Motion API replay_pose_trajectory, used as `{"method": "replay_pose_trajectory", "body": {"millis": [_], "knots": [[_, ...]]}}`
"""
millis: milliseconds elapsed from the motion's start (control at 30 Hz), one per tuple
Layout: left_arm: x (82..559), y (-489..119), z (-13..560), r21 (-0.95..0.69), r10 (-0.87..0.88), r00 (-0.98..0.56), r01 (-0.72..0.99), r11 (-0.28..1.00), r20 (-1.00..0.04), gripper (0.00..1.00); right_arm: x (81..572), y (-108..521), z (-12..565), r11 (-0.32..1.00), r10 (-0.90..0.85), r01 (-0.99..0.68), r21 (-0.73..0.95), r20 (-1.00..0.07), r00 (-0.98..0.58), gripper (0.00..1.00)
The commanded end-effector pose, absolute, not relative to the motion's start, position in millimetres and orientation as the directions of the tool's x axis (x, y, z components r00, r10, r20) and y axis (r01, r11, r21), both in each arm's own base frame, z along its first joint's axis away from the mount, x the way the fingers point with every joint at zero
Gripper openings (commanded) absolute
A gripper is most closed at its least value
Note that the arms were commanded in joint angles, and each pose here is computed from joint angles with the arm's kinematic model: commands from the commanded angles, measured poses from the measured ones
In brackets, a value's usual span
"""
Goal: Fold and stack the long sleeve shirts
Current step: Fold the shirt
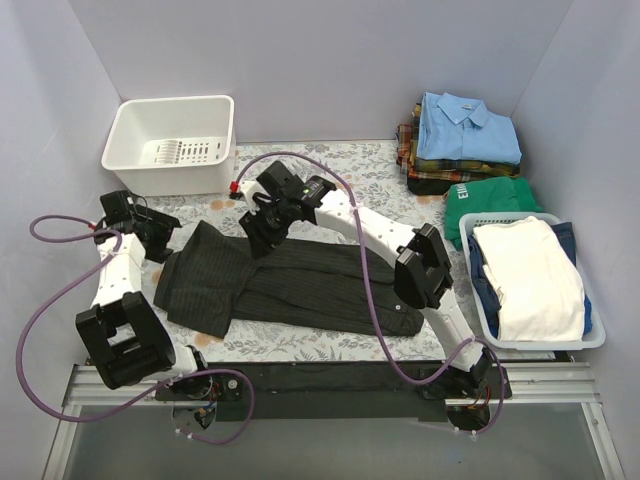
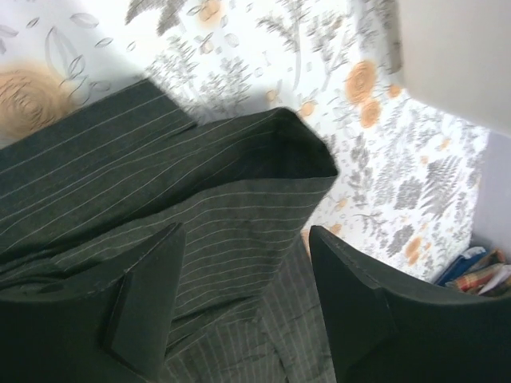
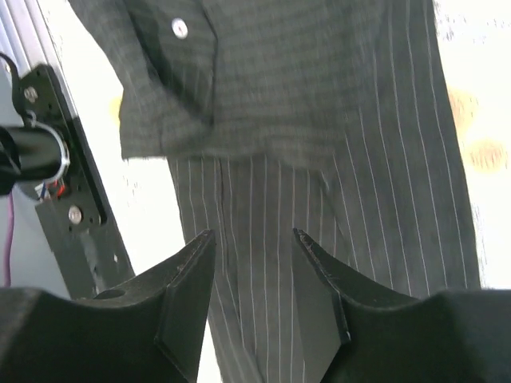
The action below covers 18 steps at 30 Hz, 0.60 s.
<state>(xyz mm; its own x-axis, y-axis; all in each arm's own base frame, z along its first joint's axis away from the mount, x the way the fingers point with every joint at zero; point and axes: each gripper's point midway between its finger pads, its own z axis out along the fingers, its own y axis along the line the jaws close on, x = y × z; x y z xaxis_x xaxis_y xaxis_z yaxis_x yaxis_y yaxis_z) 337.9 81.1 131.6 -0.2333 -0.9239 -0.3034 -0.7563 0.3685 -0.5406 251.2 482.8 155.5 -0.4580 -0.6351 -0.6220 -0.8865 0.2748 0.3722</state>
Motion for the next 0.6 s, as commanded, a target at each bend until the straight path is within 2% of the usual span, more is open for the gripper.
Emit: {"method": "replay_pose_trajectory", "body": {"millis": [0, 133, 200, 267, 300, 567], "knots": [[304, 76, 111, -0.468, -0.932, -0.228, -0.815, 0.341, -0.282, 0.63, 245, 513, 176, 0.229, -0.578, -0.902, 0.365, -0.695, -0.428, 0.51], [285, 66, 84, -0.424, -0.944, -0.243, -0.847, 0.319, -0.224, 0.62, 228, 495, 137, 0.325, -0.605, -0.836, 0.442, -0.582, -0.543, 0.50], [283, 66, 79, -0.419, -0.944, -0.245, -0.850, 0.320, -0.223, 0.62, 217, 467, 94, 0.410, -0.644, -0.803, 0.433, -0.486, -0.591, 0.50], [282, 61, 76, -0.434, -0.946, -0.251, -0.843, 0.318, -0.207, 0.62, 215, 450, 81, 0.455, -0.655, -0.796, 0.399, -0.455, -0.603, 0.50], [285, 60, 78, -0.451, -0.945, -0.253, -0.833, 0.321, -0.206, 0.62, 206, 435, 62, 0.473, -0.680, -0.787, 0.396, -0.404, -0.612, 0.50], [293, 55, 92, -0.506, -0.938, -0.273, -0.791, 0.345, -0.213, 0.62, 206, 392, 22, 0.578, -0.706, -0.766, 0.281, -0.299, -0.642, 0.49]]}}
